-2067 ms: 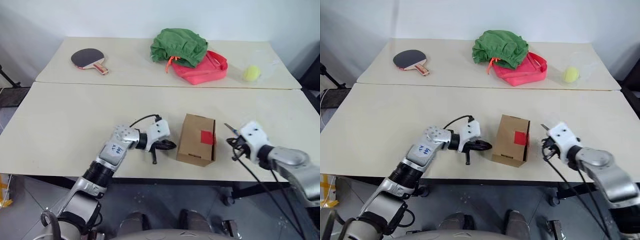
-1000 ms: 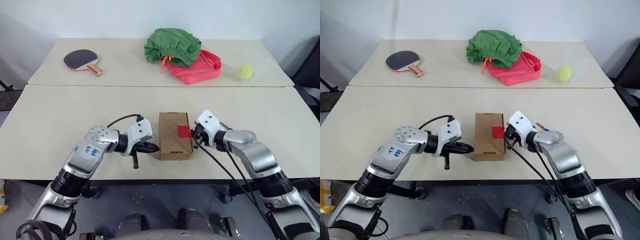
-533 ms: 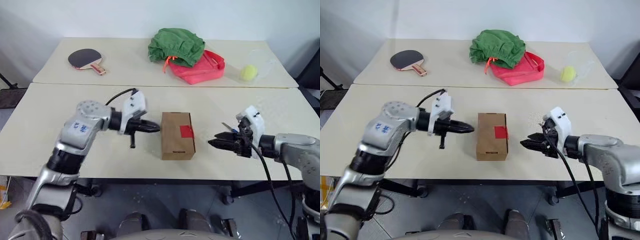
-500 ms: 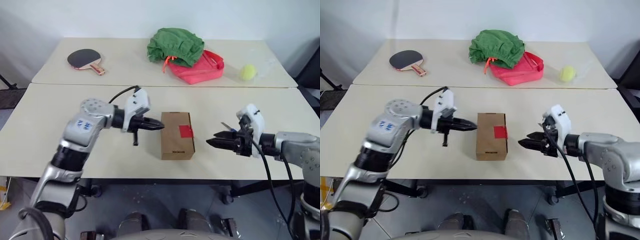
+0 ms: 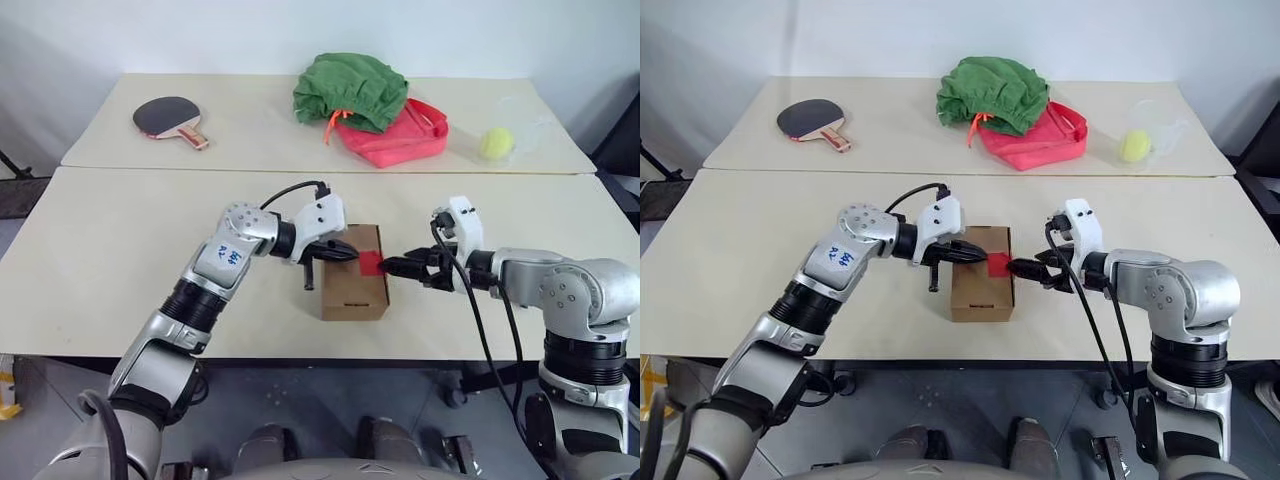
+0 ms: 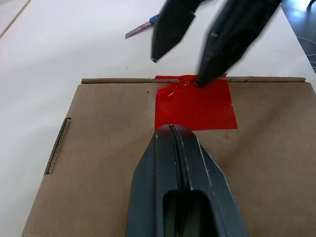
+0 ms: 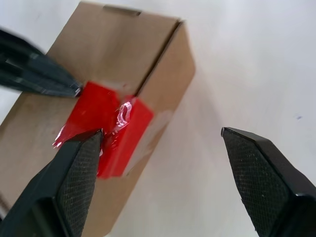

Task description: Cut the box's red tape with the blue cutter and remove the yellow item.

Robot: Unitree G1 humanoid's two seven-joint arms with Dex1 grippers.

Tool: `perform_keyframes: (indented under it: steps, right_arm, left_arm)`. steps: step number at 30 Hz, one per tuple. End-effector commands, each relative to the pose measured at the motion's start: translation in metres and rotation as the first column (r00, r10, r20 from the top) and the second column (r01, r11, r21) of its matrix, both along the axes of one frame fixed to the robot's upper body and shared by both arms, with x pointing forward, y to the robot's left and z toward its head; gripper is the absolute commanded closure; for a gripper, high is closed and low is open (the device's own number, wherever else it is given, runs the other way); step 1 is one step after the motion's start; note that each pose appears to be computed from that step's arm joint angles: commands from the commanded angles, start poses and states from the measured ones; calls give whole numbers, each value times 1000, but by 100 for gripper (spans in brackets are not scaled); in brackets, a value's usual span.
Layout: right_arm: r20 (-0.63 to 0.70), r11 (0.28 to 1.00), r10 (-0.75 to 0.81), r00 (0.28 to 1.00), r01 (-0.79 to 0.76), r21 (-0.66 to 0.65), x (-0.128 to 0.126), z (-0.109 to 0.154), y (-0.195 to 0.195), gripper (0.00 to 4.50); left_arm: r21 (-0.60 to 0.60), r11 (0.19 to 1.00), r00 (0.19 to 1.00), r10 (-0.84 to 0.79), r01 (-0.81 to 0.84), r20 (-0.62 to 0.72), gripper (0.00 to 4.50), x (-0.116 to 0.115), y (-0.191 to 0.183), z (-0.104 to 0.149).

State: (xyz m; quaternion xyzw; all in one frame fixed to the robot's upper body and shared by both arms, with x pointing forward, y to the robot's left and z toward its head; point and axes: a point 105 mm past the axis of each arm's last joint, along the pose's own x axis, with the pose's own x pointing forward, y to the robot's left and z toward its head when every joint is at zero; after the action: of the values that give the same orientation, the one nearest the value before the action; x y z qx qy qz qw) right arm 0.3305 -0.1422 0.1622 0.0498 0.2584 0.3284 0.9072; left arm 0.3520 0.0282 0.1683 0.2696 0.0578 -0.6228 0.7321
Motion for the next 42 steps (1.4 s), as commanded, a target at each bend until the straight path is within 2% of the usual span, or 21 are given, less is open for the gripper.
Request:
perform_keyframes:
  steps: [1, 8, 18, 21, 24, 28, 30, 34, 38, 42]
  right_arm:
    - [5, 999, -38, 999, 38, -36, 4, -4, -13, 53]
    - [-39, 993, -50, 998, 45, -109, -2, -16, -30, 53]
    - [-53, 973, -38, 998, 24, -231, -3, -14, -19, 53]
    - [47, 925, -22, 999, 38, -379, 2, -14, -21, 53]
    - [174, 844, 97, 980, 12, -537, 4, -16, -21, 53]
    - [255, 769, 231, 939, -16, -639, 4, -21, -23, 53]
    - [291, 783, 234, 928, -3, -622, 6, -18, -23, 53]
    - [279, 891, 115, 953, 25, -454, 8, -4, -31, 53]
    - [81, 987, -4, 997, 17, -160, 3, 2, -49, 53]
    - [-133, 998, -3, 991, 12, 66, -6, -4, -61, 53]
  left_arm:
    - [45, 999, 999, 8, -6, -44, 450, -4, 5, -17]
    - [47, 999, 998, 21, -19, -60, 450, -7, 6, -21]
    - [40, 999, 997, 28, -25, -72, 450, -9, 3, -25]
    - [40, 999, 997, 32, -29, -75, 450, -9, 3, -26]
    - [38, 999, 996, 37, -34, -78, 450, -10, 4, -27]
    - [37, 998, 996, 44, -41, -81, 450, -10, 5, -27]
    - [37, 998, 996, 47, -44, -80, 450, -9, 6, -27]
    - [31, 998, 995, 56, -53, -78, 450, -9, 7, -25]
    - [28, 998, 995, 59, -57, -77, 450, -9, 8, -24]
    - [28, 998, 995, 60, -58, -77, 450, -10, 8, -24]
